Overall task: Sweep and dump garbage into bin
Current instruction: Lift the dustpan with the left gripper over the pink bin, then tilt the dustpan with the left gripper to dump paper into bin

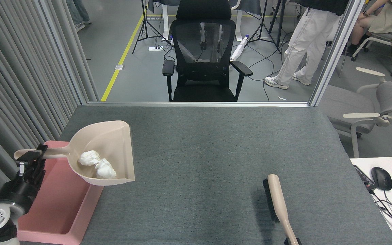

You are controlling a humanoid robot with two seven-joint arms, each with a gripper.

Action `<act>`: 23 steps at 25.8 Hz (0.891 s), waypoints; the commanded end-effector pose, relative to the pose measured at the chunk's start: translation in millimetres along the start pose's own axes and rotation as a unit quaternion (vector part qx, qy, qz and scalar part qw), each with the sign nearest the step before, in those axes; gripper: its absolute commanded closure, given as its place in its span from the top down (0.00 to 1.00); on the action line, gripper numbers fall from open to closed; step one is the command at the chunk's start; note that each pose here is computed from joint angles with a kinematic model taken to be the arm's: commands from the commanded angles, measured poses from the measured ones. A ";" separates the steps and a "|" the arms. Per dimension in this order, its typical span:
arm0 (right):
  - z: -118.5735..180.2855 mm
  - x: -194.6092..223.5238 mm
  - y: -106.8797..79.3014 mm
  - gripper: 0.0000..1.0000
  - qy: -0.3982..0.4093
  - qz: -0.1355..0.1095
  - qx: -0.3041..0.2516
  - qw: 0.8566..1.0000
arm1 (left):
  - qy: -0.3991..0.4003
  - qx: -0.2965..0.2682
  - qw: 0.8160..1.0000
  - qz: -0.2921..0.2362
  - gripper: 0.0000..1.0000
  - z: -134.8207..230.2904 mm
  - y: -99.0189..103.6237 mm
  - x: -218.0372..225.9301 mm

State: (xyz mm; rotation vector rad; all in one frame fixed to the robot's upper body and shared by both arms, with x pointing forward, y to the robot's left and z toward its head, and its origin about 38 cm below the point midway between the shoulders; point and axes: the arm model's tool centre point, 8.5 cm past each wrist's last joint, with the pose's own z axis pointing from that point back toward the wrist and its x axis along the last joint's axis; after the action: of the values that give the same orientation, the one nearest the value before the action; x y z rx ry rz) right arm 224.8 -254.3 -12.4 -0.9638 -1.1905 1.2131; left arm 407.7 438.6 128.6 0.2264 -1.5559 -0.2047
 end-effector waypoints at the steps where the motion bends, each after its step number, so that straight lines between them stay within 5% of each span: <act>1: -0.5 0.0 -0.5 0.00 0.000 0.000 -0.001 1.000 | 0.009 0.024 1.000 -0.012 0.10 8.7 40.0 -2.9; 9: -0.2 0.8 -0.4 0.00 -0.002 0.000 -0.001 1.000 | 0.033 0.063 0.997 -0.010 0.10 25.0 99.4 -24.8; 23: -0.6 3.6 0.1 0.00 -0.006 -0.001 0.000 1.000 | 0.038 0.106 0.992 -0.052 0.10 41.2 161.4 -44.5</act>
State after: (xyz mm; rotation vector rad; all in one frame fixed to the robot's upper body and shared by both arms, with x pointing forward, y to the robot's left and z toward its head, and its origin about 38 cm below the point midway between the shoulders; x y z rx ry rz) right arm 225.3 -250.9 -11.7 -0.9587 -1.2038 1.2167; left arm 366.2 594.2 124.1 0.4484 -1.4842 -0.1049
